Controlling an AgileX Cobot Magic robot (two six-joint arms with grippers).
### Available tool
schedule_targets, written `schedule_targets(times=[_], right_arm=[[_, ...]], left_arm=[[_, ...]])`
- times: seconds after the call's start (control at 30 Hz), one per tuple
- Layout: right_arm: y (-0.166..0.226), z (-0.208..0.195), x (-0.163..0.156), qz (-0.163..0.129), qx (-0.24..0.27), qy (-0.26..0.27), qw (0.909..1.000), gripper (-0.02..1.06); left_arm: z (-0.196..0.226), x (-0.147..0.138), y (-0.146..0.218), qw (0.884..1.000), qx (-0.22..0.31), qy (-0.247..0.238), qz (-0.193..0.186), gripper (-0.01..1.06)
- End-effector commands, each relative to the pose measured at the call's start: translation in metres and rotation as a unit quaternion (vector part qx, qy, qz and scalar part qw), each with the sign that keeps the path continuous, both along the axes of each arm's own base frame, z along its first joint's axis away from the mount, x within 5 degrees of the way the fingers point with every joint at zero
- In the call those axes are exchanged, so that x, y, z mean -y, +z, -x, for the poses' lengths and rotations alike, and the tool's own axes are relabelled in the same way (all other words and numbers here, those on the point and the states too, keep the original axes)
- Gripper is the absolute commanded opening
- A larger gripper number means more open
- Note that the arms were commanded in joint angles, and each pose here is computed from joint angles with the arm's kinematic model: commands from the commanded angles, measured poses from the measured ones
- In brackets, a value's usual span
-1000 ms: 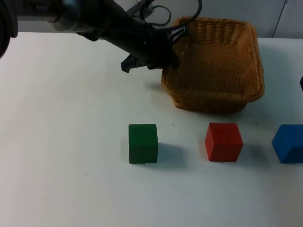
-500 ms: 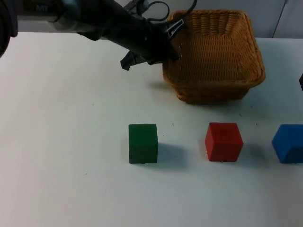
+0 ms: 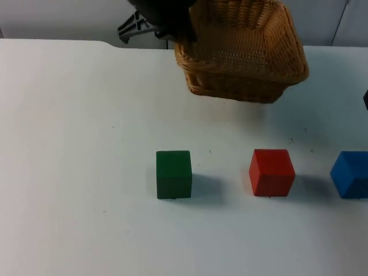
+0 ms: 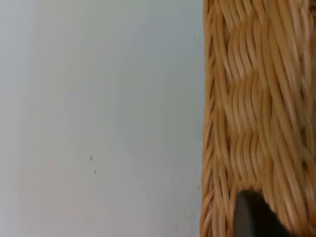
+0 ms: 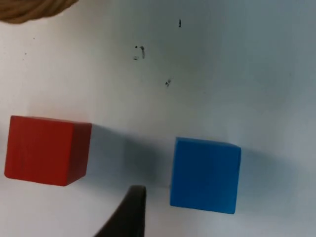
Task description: Pick up the basket with the left hand and place the blue cube into the basket with the right hand.
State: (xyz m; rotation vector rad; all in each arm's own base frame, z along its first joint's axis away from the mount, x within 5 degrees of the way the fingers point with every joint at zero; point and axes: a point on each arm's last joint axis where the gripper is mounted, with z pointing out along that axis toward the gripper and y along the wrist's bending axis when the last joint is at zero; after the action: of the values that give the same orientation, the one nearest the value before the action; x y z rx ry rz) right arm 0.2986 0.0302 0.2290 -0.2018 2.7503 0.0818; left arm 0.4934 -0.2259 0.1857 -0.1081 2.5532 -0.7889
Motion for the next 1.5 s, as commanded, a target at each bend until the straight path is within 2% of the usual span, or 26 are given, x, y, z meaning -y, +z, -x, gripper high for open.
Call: schedule_targets(times=[0.0,0.13,0.2,0.4,0.6,0.8,1.03,1.2,1.47], right_arm=[[0.003,-0.001,-0.001,0.0,0.008,0.0,1.0,1.01],[0.003,-0.001,-0.001,0.0,0.008,0.0,1.0,1.01],[0.003,-0.001,-0.001,0.0,0.008,0.0,1.0,1.01],[0.003,-0.002,-0.002,-0.004,0.01,-0.002,0.9999,1.01],[0.003,-0.002,-0.003,-0.015,0.009,-0.008,0.9998,1.01],[0.003,0.0,-0.004,-0.024,0.001,-0.012,0.9996,1.01],[-0.006,-0.005,-0.005,-0.025,-0.005,-0.014,0.9996,1.01],[-0.027,-0.009,-0.005,-0.022,-0.037,-0.016,0.9989,1.01],[-0.043,-0.013,-0.007,-0.027,-0.059,-0.02,0.9977,1.01]], left_arm=[[0.005,-0.002,0.025,1.0,0.002,0.003,0.014,0.0],[0.012,-0.005,0.045,0.999,0.013,0.028,0.029,0.0],[0.022,-0.012,0.05,0.997,0.026,0.062,0.044,0.0],[0.061,-0.034,0.043,0.991,0.028,0.114,0.056,0.0],[0.115,-0.06,0.035,0.994,0.019,0.108,0.016,0.0],[0.162,-0.081,0.036,0.993,0.024,0.112,-0.001,0.0],[0.191,-0.092,0.042,0.994,0.02,0.111,0.002,0.0],[0.217,-0.101,0.033,0.993,-0.008,0.115,0.002,0.0],[0.236,-0.111,0.03,0.994,-0.009,0.11,-0.008,0.0]])
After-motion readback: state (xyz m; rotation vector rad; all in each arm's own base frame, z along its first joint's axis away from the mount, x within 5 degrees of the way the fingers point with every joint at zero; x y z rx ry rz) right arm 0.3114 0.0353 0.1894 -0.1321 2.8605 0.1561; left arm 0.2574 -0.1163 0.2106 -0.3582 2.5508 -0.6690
